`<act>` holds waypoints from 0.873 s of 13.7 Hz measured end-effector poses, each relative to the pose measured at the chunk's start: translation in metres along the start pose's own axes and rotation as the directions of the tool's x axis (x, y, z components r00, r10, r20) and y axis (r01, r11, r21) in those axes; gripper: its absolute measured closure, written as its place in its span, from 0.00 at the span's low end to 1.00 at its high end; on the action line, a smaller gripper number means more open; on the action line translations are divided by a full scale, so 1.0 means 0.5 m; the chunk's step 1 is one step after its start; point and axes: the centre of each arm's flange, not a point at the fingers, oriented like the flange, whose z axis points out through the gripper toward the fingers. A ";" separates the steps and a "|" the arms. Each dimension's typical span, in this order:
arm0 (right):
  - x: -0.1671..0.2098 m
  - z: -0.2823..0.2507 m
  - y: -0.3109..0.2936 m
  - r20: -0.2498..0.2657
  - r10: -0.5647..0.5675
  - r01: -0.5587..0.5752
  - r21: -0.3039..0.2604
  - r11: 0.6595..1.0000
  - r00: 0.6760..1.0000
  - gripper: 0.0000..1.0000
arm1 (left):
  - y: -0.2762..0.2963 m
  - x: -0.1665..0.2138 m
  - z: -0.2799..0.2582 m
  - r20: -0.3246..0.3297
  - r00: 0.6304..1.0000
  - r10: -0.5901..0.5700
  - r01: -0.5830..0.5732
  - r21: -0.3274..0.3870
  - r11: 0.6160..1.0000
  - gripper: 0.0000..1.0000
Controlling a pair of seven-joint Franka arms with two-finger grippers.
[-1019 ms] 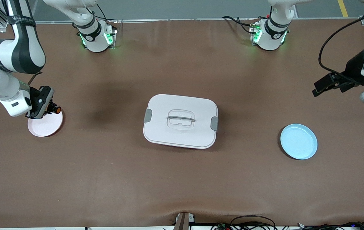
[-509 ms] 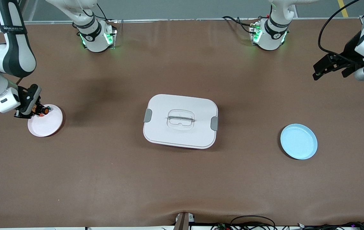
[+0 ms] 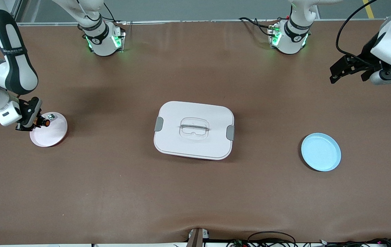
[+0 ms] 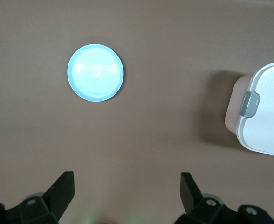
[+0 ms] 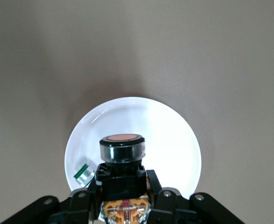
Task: Transfer orange switch to right arm and place
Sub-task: 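Lower the orange switch onto the white plate with the right gripper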
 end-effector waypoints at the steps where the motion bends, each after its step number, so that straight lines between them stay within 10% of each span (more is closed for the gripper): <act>1: -0.003 0.017 0.000 -0.017 -0.002 0.002 -0.001 1.000 1.000 0.59 | 0.000 0.000 0.000 0.000 1.000 0.000 0.000 0.000 1.000 0.00; 12: -0.014 0.128 0.009 -0.037 -0.040 0.039 -0.041 0.998 0.999 0.59 | -0.001 0.000 0.001 0.001 1.000 -0.001 0.001 0.000 1.000 0.00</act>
